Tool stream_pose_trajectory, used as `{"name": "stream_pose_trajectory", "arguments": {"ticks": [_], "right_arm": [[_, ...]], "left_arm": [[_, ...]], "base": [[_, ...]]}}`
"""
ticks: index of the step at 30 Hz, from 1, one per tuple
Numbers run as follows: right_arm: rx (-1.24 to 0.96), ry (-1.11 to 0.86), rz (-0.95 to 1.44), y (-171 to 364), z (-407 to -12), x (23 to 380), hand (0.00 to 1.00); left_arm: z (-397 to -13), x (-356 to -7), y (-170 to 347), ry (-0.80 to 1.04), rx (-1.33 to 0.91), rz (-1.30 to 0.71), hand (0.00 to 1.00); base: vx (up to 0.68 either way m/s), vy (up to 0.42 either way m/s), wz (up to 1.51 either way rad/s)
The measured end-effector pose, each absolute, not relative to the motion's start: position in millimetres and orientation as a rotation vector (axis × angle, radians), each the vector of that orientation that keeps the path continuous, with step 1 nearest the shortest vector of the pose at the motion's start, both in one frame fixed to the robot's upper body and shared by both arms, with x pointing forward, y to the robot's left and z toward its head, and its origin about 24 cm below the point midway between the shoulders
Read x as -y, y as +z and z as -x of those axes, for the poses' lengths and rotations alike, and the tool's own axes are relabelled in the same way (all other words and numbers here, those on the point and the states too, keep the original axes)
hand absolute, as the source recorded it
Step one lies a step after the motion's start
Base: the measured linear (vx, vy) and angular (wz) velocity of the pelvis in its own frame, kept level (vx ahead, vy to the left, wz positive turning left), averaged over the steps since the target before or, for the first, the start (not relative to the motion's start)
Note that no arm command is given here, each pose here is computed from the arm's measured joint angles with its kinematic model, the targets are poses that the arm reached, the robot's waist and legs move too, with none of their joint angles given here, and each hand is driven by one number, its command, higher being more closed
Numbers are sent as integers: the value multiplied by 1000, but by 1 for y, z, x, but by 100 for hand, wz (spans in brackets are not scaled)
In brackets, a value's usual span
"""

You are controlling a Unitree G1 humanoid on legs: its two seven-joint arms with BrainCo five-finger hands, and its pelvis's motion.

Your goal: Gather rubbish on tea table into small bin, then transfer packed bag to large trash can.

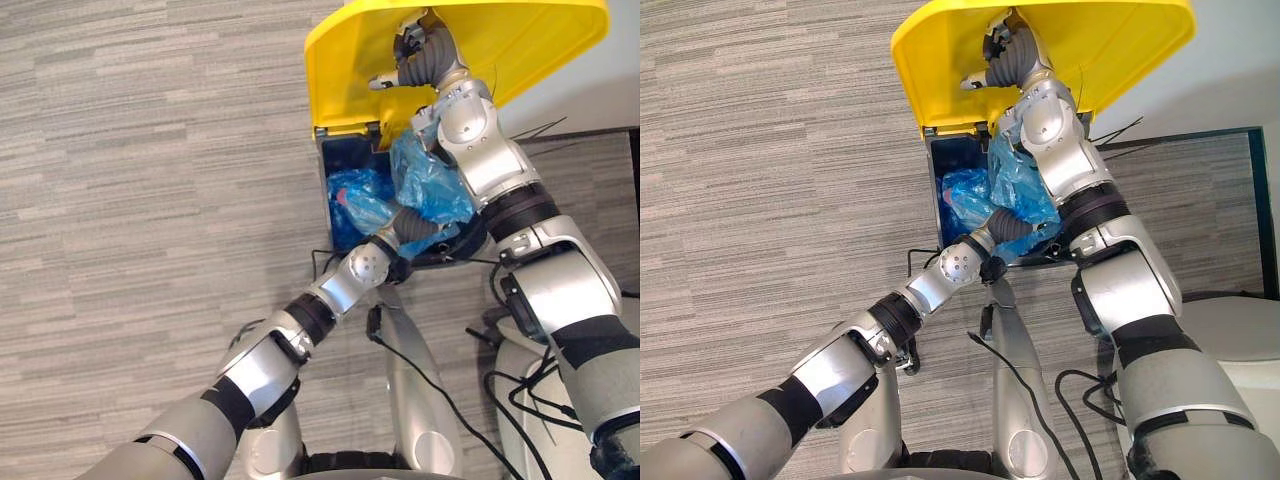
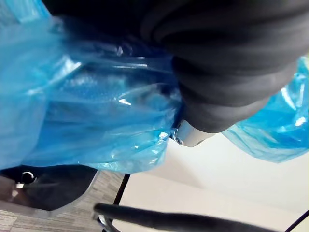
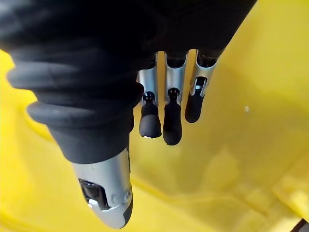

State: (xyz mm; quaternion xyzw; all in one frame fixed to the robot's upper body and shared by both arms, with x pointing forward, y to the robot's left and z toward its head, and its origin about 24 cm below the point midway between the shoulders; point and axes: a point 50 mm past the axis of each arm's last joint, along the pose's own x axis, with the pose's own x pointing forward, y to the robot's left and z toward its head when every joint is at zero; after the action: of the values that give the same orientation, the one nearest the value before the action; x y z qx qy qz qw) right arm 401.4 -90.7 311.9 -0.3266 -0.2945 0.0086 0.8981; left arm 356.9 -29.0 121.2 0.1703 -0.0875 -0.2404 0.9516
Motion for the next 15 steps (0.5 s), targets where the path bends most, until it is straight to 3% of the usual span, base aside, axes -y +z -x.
{"name": "stream_pose_trajectory", "arguments": {"ticks": [8, 15], "right_arm": [[684, 76, 650, 323, -392, 64, 0], [736, 118, 659, 318, -380, 53, 0]], "left_arm": [[-370, -2, 97, -346, 48, -579, 0], [-371, -8, 93, -310, 37, -627, 0]], "base": [[0, -69, -2], [6, -54, 4]]}}
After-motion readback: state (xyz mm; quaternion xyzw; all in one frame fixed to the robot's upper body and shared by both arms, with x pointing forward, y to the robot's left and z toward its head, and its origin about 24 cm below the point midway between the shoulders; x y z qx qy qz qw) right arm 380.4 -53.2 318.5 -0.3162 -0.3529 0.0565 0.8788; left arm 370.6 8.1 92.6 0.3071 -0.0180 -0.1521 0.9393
